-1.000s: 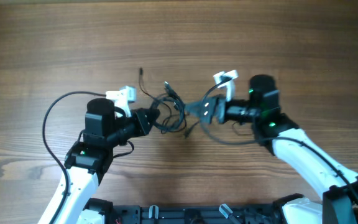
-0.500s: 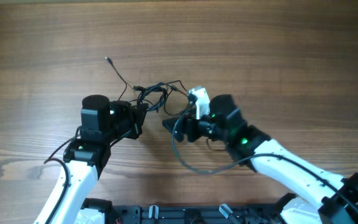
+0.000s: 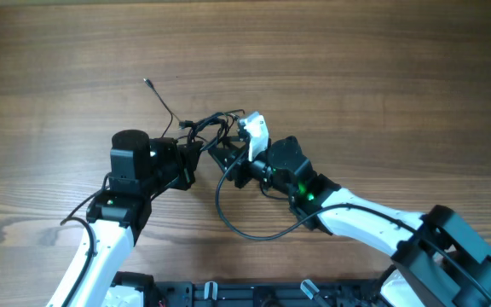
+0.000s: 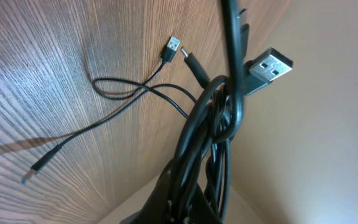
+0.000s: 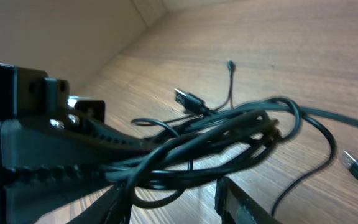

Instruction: Untangle cables

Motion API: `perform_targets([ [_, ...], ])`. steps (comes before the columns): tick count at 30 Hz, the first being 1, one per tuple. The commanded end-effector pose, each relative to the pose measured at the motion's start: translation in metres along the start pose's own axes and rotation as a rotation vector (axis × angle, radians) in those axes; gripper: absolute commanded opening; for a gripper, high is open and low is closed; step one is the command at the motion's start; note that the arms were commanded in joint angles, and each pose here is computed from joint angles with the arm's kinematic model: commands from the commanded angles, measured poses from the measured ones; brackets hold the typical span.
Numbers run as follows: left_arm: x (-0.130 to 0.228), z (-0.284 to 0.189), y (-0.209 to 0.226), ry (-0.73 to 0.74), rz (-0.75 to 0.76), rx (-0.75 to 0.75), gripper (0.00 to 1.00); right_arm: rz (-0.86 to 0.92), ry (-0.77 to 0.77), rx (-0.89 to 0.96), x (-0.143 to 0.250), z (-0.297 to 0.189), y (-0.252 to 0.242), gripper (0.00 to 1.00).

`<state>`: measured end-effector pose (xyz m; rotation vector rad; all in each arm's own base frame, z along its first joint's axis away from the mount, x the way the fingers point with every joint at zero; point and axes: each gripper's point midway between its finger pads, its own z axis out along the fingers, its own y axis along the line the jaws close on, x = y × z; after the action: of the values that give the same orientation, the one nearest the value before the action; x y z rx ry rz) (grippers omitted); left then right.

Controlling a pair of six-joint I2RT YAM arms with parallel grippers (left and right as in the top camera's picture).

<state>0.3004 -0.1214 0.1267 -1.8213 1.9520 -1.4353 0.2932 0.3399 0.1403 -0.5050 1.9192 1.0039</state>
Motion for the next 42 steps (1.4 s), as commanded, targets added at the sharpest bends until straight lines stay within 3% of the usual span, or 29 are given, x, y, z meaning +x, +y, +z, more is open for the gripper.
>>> perform_targets([
  [1, 0.007, -0.001, -0.003, 0.04, -0.004, -0.001, 0.04, -0.005, -0.022, 0.0, -0.002, 0.007, -0.002, 0.22],
  [2, 0.008, -0.001, -0.003, 0.044, -0.004, -0.003, 0.04, -0.002, -0.039, 0.049, -0.004, 0.007, -0.011, 0.08],
  [3, 0.008, -0.001, -0.003, 0.044, -0.003, -0.002, 0.04, -0.002, -0.053, 0.092, -0.006, 0.007, -0.018, 0.04],
  [7, -0.009, -0.005, -0.013, -0.011, 0.054, 0.039, 0.04, 0.02, 0.011, 0.129, 0.002, -0.001, -0.031, 0.04],
  [11, -0.034, -0.015, -0.028, -0.076, 0.127, 0.094, 0.04, 0.111, 0.233, 0.338, 0.031, -0.054, -0.075, 0.04],
  [15, -0.034, -0.016, -0.029, -0.077, 0.189, 0.095, 0.04, 0.177, 0.235, 0.534, 0.019, -0.107, -0.117, 0.05],
  [19, -0.034, -0.016, -0.029, -0.079, 0.2, 0.093, 0.04, 0.182, 0.233, 0.588, 0.018, -0.116, -0.127, 0.15],
  [21, -0.034, -0.016, -0.029, -0.079, 0.197, 0.094, 0.04, 0.186, 0.248, 0.604, 0.022, -0.119, -0.129, 0.37],
  [23, -0.034, -0.016, -0.029, -0.078, 0.192, 0.094, 0.04, 0.227, 0.279, 0.355, 0.023, -0.099, -0.089, 0.48],
  [25, -0.034, -0.016, -0.029, -0.075, 0.12, 0.096, 0.04, 0.269, 0.323, -0.028, 0.02, -0.084, -0.022, 0.49],
  [26, -0.034, -0.016, -0.029, -0.073, 0.079, 0.098, 0.04, 0.287, 0.342, -0.067, 0.025, -0.079, -0.011, 0.54],
  [28, -0.034, -0.016, -0.029, -0.072, 0.057, 0.098, 0.04, 0.249, 0.368, -0.143, 0.038, -0.062, 0.015, 0.74],
  [31, -0.034, -0.016, -0.029, -0.072, 0.057, 0.098, 0.04, 0.307, 0.316, -0.033, 0.049, -0.033, 0.016, 0.79],
  [33, -0.034, -0.016, -0.028, -0.071, 0.057, 0.098, 0.04, 0.294, 0.23, 0.012, 0.048, -0.011, 0.016, 0.77],
  [40, -0.03, -0.015, -0.025, -0.053, 0.054, 0.083, 0.04, 0.423, -0.088, -0.034, 0.02, 0.033, 0.009, 0.54],
  [42, -0.027, -0.013, -0.024, -0.044, 0.06, 0.078, 0.04, 0.452, -0.118, 0.023, 0.021, 0.035, -0.003, 0.17],
])
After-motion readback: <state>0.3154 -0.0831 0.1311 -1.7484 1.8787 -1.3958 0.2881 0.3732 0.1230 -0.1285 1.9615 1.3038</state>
